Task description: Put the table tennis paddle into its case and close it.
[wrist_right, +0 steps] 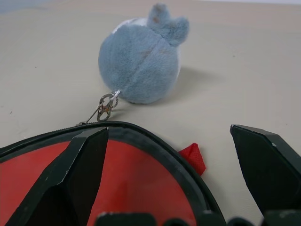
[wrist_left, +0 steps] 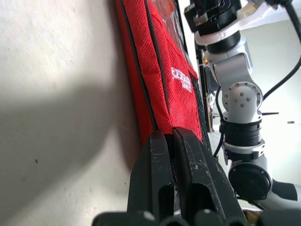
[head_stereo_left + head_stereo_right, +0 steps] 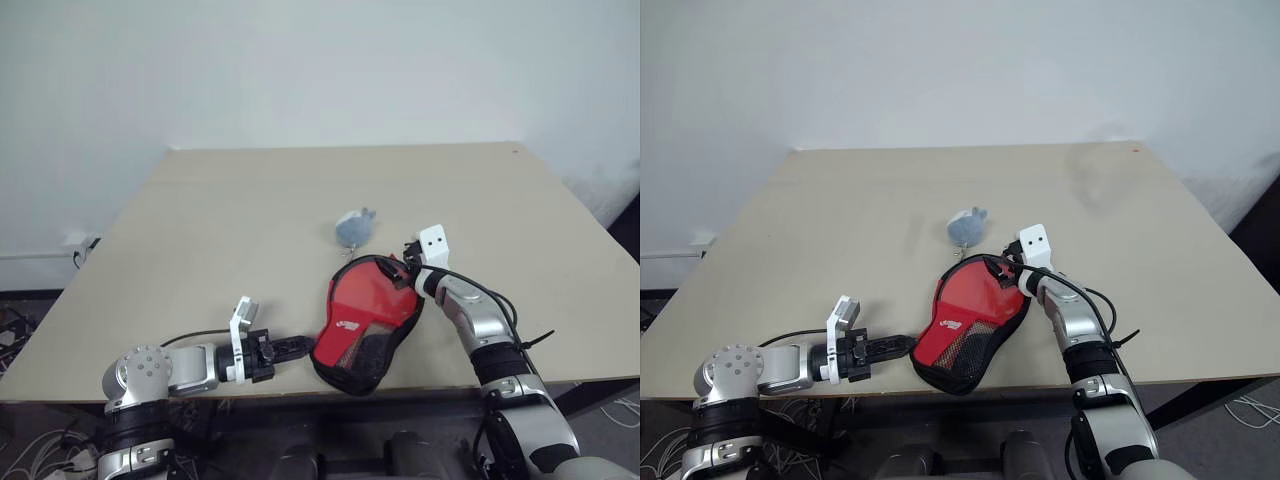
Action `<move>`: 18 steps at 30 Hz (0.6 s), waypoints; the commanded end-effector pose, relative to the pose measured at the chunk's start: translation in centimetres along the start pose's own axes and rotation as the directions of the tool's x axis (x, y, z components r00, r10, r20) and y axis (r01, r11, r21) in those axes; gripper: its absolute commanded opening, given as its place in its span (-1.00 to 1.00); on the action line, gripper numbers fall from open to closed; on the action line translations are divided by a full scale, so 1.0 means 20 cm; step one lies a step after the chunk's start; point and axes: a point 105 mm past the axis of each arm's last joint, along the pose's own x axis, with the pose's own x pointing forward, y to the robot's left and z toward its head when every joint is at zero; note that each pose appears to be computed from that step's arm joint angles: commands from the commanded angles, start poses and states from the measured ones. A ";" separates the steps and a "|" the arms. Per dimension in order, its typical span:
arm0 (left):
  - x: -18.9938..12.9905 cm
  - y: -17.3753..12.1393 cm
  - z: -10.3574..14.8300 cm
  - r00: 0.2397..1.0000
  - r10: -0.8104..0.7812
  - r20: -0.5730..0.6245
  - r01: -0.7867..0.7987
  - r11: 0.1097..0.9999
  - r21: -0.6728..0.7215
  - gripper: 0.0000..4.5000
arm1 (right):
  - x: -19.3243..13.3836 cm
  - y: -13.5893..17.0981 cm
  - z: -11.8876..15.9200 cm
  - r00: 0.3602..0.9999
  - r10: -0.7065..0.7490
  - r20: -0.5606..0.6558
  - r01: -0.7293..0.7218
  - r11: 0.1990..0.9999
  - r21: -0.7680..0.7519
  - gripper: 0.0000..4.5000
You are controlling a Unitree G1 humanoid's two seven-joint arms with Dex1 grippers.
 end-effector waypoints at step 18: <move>-0.10 -0.11 -0.19 0.982 -0.080 -0.169 0.098 0.990 0.098 -0.99 | 0.01 -0.06 0.14 0.993 -0.057 0.099 0.059 0.998 -0.011 1.00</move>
